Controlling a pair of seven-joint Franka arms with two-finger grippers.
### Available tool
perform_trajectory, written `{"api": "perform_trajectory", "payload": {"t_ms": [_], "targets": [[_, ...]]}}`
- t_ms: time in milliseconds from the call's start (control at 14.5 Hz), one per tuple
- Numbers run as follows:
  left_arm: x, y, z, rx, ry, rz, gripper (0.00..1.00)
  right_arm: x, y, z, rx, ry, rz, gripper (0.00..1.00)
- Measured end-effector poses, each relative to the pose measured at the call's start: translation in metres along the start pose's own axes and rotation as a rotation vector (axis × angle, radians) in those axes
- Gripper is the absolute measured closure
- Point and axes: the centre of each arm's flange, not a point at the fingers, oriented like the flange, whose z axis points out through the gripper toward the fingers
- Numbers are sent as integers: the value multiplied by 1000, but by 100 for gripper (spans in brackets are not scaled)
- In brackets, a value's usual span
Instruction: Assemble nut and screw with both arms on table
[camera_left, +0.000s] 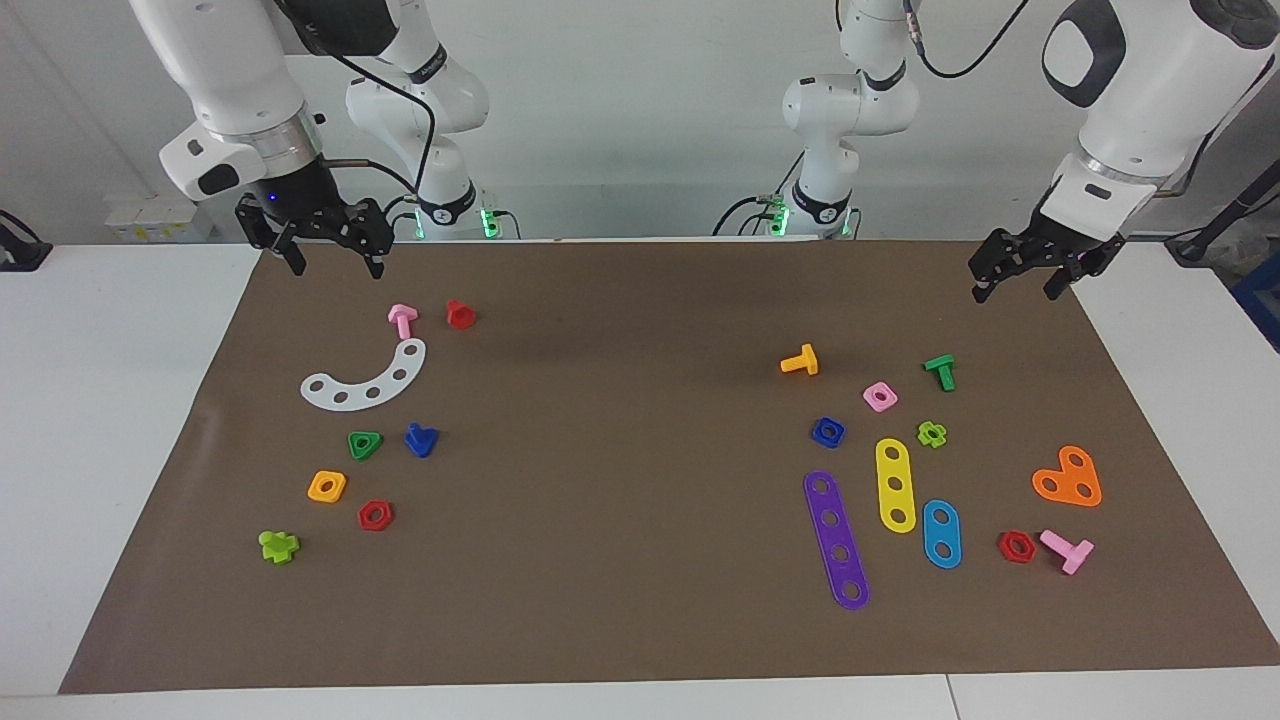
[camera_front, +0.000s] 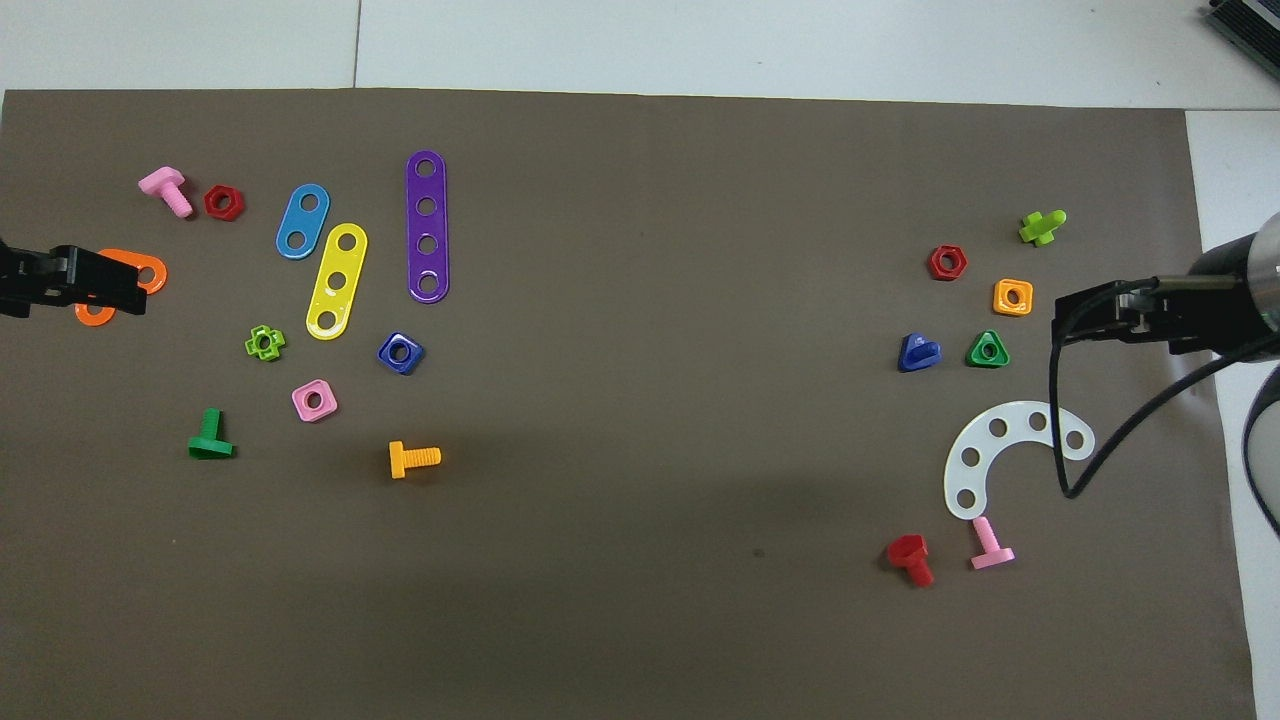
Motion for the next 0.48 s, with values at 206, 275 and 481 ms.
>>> {"api": "perform_trajectory", "payload": {"t_ms": [206,275,481], "targets": [[0,0,0,0,0,0,0,0,1,0,0,-1,2,0],[0,0,0,0,0,0,0,0,2,1,0,-1,3,0],[0,0,0,0,0,0,0,1,4,1,0,-2,8,0]]}}
